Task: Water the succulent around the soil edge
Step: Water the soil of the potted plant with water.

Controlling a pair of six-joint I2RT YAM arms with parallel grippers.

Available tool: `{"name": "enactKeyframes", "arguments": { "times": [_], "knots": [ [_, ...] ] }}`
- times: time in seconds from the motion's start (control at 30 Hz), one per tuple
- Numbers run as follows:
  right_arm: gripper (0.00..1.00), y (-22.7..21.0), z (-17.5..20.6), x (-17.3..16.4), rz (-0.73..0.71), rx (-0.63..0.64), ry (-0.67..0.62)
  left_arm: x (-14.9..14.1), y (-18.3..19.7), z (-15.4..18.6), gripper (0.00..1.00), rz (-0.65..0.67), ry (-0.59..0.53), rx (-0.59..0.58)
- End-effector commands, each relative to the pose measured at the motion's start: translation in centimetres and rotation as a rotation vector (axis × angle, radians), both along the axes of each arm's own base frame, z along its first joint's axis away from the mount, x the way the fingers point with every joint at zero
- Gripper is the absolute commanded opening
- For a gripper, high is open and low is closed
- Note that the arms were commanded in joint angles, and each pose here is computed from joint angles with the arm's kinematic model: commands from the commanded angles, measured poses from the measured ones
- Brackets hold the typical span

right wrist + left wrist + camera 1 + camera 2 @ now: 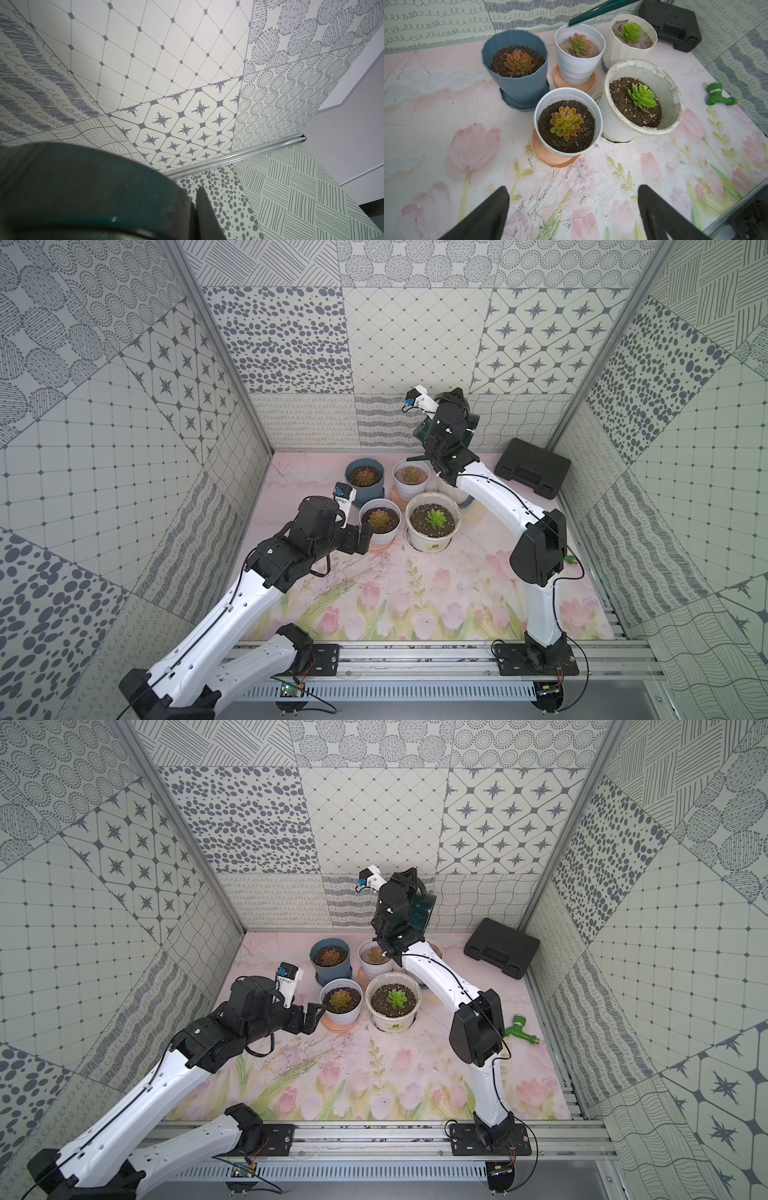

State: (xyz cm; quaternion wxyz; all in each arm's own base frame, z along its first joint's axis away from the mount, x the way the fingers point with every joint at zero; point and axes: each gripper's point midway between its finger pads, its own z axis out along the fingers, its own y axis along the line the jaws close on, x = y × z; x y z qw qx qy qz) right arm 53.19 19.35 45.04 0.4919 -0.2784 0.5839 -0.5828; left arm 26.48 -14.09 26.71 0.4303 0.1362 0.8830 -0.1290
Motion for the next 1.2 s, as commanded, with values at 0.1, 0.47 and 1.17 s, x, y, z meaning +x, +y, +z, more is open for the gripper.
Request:
{"name": "enactKeyframes", "arguments": {
  "times": [0.1,0.47,1.17],
  "knots": [
    [0.00,-2.3,2.0,-0.9,-0.031,0.058,-0.080,0.4,0.1,0.4,1.00,0.002,-0.018,-0.019],
    [0.00,-4.1,2.8,-2.6,-0.042,0.069,-0.087,0.3,-0.1,0.5,1.00,-0.004,-0.015,-0.029],
    [0.00,-3.4,2.1,-3.6,-0.004,-0.009,-0.058,0.1,-0.2,0.9,0.99,-0.009,-0.022,-0.047]
  ]
}}
